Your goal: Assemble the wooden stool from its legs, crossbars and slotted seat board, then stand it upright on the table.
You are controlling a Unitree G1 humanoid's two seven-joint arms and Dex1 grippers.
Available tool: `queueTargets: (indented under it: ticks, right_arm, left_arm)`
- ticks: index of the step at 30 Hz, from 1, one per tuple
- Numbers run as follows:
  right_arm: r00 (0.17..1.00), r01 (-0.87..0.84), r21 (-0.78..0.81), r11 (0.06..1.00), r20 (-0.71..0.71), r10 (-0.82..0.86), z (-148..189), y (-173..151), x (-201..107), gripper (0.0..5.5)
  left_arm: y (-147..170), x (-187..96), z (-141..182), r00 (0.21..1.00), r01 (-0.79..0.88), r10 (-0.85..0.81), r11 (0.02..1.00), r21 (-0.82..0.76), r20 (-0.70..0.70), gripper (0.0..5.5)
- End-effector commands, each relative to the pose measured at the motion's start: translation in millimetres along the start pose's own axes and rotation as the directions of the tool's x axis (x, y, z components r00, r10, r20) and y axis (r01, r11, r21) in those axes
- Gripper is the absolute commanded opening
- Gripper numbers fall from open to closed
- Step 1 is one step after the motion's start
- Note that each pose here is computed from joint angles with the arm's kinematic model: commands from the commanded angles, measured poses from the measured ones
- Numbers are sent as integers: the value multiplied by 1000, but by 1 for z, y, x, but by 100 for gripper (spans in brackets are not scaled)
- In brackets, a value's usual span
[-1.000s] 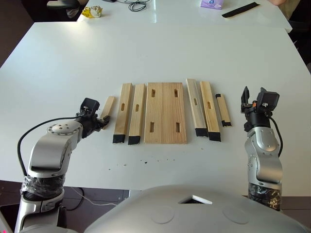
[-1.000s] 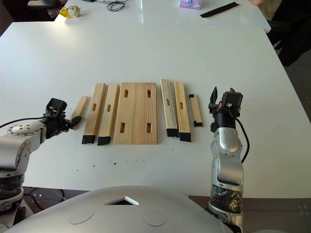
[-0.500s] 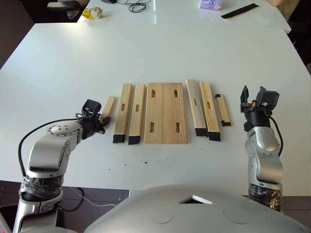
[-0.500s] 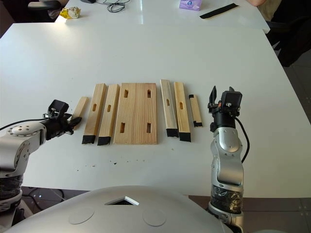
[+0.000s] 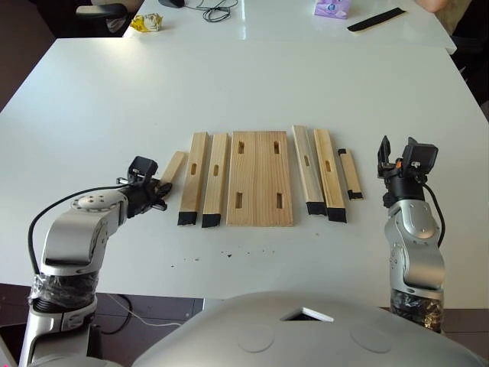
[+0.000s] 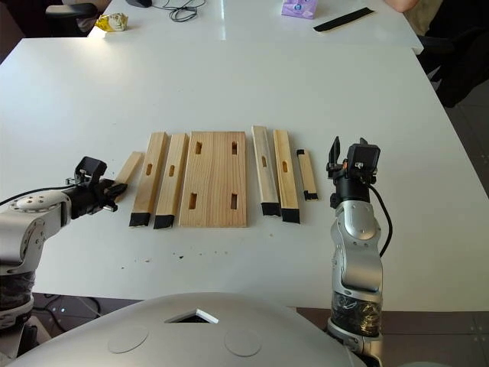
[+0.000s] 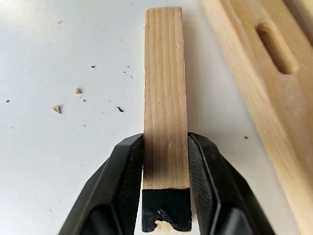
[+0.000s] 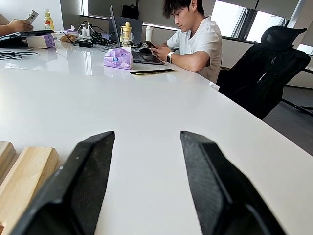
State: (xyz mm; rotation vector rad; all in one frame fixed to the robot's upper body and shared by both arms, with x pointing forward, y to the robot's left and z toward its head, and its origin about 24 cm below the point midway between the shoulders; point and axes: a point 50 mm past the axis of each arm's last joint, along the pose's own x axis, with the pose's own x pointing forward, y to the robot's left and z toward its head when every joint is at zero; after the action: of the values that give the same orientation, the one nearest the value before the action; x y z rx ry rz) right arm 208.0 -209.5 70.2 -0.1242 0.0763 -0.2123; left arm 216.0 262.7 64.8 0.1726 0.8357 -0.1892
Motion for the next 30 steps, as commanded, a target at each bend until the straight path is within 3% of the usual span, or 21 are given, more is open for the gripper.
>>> queueTargets:
  ticks: [1, 7, 12, 15, 19, 23, 26, 30]
  right_arm:
    - [1000, 8, -6, 1000, 24, -8, 5, -2, 4, 248]
    - [997, -13, 23, 1000, 73, 12, 22, -18, 18, 248]
    - [978, -196, 144, 970, 107, 181, 46, -28, 38, 248]
    - [911, -407, 192, 893, 149, 384, 62, -23, 47, 248]
    - [722, -692, 175, 701, 197, 663, 91, -10, 51, 248]
    - [434, -899, 179, 400, 238, 869, 117, 1, 45, 248]
    - [213, -970, 178, 169, 270, 939, 132, 4, 38, 248]
    - [77, -987, 159, 34, 275, 958, 149, 5, 37, 248]
  left_arm:
    - [21, 2, 22, 997, -74, 77, 995, -71, 31, 131]
    - [29, -19, 97, 927, -37, 59, 997, -67, 372, 131]
    - [2, -46, 159, 699, -28, -73, 991, 129, 712, 131]
    - [-31, -52, 173, 562, 173, -318, 948, 267, 764, 131]
    - [-74, -62, 183, 345, 399, -540, 825, 400, 768, 131]
    - [-103, -69, 176, 102, 674, -703, 569, 471, 704, 131]
    - [-115, -65, 166, 22, 774, -778, 411, 482, 628, 131]
    - [-124, -57, 151, 18, 800, -853, 325, 504, 522, 131]
